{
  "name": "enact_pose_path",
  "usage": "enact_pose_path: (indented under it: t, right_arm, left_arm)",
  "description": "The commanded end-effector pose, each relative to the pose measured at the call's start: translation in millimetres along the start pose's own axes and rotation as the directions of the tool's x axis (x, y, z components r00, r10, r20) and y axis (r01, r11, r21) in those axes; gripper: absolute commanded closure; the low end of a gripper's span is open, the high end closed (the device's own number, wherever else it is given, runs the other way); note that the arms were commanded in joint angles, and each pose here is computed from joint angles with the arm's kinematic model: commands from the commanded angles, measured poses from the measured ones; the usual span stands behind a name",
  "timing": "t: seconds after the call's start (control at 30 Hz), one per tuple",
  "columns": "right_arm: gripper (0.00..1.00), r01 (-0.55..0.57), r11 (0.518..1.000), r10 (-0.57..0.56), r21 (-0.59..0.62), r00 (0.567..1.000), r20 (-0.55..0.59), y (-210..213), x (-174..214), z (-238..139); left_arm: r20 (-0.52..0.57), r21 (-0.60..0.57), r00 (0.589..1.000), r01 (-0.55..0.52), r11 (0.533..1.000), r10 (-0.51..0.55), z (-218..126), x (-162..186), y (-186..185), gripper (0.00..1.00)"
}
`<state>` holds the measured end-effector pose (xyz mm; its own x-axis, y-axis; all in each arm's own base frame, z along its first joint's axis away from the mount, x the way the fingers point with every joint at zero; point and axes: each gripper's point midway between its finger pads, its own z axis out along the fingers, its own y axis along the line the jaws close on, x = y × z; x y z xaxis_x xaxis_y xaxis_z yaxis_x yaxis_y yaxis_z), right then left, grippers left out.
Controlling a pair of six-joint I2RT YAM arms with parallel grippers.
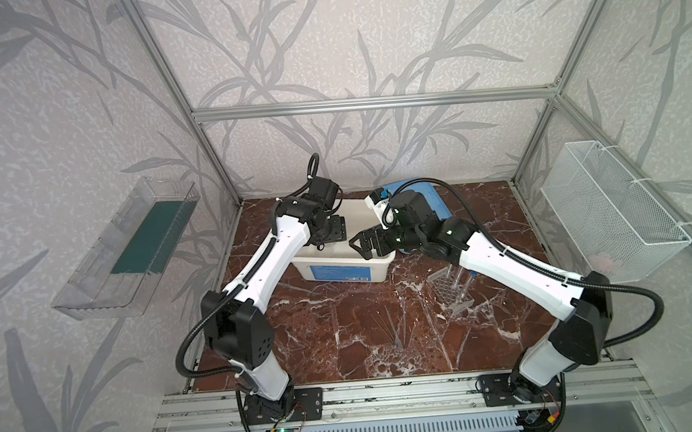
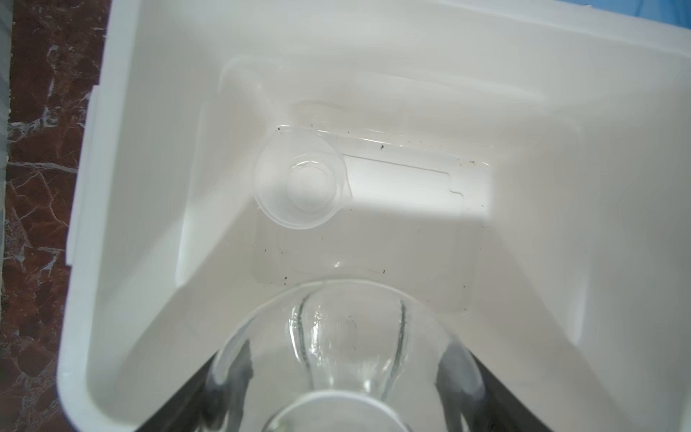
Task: Organize the chemistry lab equipment
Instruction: 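Carry the glass flask over the bin with the left while the right approaches, then lower the glass flask into the bin and open the left gripper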
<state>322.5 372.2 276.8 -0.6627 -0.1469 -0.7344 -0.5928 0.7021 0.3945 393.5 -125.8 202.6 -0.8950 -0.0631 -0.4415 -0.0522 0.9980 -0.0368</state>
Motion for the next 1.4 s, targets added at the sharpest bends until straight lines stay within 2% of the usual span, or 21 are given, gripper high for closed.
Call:
enact_pose_path:
  t: [0.0,0.1,0.2,0.4,0.5,0.8,1.07,1.37]
  right_arm:
    - [0.01,0.014,1.000,-0.015,0.027,0.999,0.031,-6,-15,5]
    - [0.01,0.019,0.999,-0.019,0.039,1.000,-0.010,-12,-7,18]
    - [0.01,0.021,0.999,-0.019,0.038,0.999,-0.038,-15,2,26]
    - [0.01,0.003,0.999,-0.001,0.048,1.000,-0.027,-21,11,27]
    - [0.01,-0.001,0.999,0.003,0.052,0.999,-0.039,-24,18,30]
    - [0.02,0.004,0.999,-0.005,0.044,0.999,0.034,-20,10,6]
    - [0.02,0.006,0.999,-0.007,0.037,0.999,0.036,-19,10,4]
    - [0.02,0.008,0.999,-0.010,0.049,1.000,0.030,-24,17,3]
  left_arm:
    - [-0.006,0.000,0.998,-0.055,0.998,0.055,7,-10,-1,0.54]
    - [-0.066,-0.018,0.996,-0.060,0.998,0.058,27,-5,1,0.55]
    - [-0.074,-0.014,0.996,-0.051,0.999,0.050,39,0,1,0.56]
    - [-0.101,-0.025,0.994,-0.051,0.998,0.049,55,21,8,0.56]
    - [-0.126,-0.004,0.992,-0.034,0.999,0.033,53,32,6,0.58]
    - [-0.155,0.060,0.988,0.015,0.998,-0.006,40,65,6,0.59]
    - [-0.149,-0.062,0.989,-0.009,0.998,0.000,73,52,20,0.59]
    - [-0.164,-0.092,0.986,-0.017,0.996,0.002,99,47,19,0.59]
